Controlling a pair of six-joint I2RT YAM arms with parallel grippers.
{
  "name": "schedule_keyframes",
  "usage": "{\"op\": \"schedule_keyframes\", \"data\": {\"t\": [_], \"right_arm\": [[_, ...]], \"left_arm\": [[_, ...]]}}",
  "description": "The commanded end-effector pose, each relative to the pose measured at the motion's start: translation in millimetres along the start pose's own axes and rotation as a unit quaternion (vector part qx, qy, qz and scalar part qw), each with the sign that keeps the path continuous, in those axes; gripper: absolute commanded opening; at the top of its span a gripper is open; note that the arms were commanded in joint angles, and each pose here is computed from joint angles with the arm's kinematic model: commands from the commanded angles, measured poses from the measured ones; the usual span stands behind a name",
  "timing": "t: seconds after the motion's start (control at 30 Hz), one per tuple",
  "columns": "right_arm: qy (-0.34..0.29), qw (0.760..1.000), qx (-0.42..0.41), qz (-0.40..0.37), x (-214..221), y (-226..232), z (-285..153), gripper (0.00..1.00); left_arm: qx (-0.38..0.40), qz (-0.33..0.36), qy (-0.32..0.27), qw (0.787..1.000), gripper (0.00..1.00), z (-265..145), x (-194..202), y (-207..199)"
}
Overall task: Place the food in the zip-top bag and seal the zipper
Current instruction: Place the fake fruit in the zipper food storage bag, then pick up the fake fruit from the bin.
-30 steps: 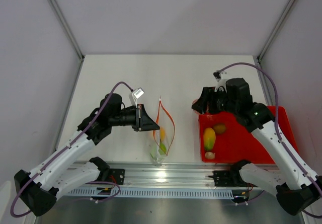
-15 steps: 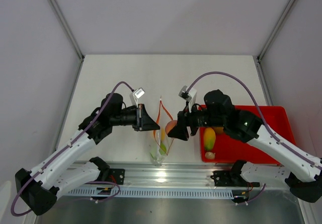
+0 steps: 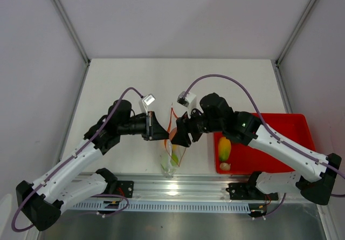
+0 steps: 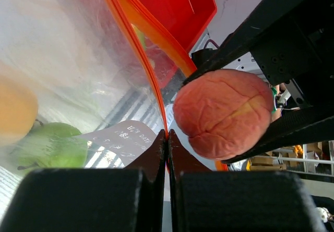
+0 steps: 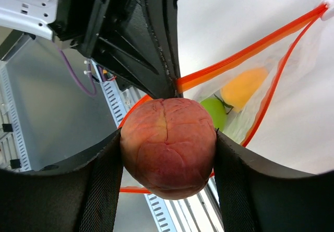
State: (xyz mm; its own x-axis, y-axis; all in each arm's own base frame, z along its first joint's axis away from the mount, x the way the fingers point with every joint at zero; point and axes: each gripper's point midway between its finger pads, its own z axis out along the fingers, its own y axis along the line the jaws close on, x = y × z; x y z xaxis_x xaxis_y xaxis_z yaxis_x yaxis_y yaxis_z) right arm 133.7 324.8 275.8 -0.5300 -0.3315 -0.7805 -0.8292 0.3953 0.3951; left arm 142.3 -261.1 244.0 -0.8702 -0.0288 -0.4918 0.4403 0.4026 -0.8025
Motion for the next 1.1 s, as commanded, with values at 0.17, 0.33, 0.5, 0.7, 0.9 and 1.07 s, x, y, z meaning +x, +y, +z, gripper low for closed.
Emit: {"op": "schedule_keyframes", "data": {"t": [0.17,0.33,0.5,0.7,0.9,1.07], "right_arm": [[-0.036,0.999,0.015,-0.026,-25,5,-7,0.83],[-0.036,0.999,0.011,-0.030,-26,8,-10,0.94],[-0.056,0.998,0.024,-0.027,-33,9,-22,0.95],[-0.138,0.973,0.183,0.024,-51,-35,-68,0.99],[-0.199,0.893,0.382,0.135,-24,-111,-123,0.99],[-0.163,0.853,0.434,0.239,26,-158,-131,0.99]], "left_arm": [[0.026,0.014,-0.009,1.000,0.01,-5,-1,-14],[0.031,0.020,-0.012,0.999,0.00,-6,-1,-15],[0.029,0.019,-0.011,0.999,0.01,-5,0,-13],[0.022,0.012,-0.004,1.000,0.01,-3,2,-9],[0.029,0.024,-0.003,0.999,0.01,-4,1,-13],[0.028,0.025,-0.004,0.999,0.01,-3,0,-12]]}}
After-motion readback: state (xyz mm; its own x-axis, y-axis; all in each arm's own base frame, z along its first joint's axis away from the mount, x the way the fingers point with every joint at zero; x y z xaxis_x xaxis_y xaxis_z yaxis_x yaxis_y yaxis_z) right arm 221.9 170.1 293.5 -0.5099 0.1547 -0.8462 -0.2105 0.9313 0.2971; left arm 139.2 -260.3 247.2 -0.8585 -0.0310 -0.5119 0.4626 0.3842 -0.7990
